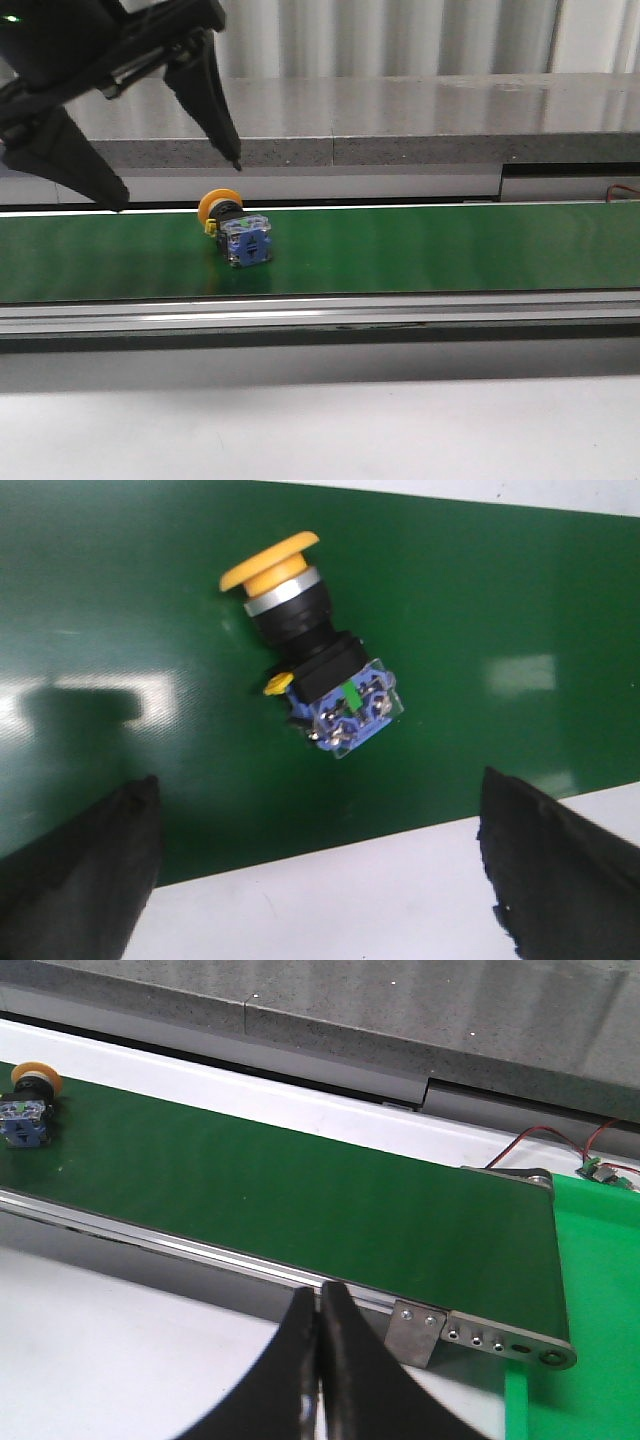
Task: Move button from right to left
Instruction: 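Lower the open left gripper around the button on the belt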
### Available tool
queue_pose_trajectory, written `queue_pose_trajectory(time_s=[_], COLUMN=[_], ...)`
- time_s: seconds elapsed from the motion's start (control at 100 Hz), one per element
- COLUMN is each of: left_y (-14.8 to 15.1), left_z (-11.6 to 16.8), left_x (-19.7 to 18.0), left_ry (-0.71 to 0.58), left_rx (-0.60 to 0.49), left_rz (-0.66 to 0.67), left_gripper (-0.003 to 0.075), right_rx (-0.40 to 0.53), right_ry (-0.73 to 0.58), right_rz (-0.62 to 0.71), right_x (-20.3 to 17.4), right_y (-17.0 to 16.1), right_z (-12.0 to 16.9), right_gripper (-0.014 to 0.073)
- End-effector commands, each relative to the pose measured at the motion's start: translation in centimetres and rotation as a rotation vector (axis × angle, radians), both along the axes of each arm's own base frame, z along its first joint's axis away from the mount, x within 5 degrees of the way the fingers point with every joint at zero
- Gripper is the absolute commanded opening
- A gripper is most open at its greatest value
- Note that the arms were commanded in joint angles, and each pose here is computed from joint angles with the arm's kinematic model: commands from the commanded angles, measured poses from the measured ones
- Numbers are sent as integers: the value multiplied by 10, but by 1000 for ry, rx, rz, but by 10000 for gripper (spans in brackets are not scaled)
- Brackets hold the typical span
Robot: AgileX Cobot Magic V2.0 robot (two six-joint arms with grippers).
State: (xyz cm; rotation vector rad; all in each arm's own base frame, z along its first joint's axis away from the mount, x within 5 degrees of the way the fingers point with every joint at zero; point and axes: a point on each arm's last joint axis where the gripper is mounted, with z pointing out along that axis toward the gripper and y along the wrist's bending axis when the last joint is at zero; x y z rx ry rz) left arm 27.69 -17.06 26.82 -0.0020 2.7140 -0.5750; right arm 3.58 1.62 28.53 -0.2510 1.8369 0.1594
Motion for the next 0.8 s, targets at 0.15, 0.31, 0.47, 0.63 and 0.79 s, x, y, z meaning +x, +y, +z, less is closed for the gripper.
queue_pose_trajectory(time_s=[0.15,0.31,0.47,0.63,0.79], left_y=[-19,-20,-24,-23,-23], left_z=[16,3,-11,-22,-16], left_x=[34,46,52,53,55], left_ry=[-9,68,110,147,132], left_rx=[-7,104,108,152,148], left_rz=[80,106,151,152,163], left_gripper=[617,617,617,604,389], right_rx=[7,7,7,7,7], right_ry=[-93,-93,-93,-93,-93], right_rz=[-12,-12,-12,-12,-12], right_x=[1,1,1,1,1], right_y=[-1,-1,-1,-1,-1], right_z=[14,14,14,14,14], right_gripper=[-66,-66,-66,-66,-66])
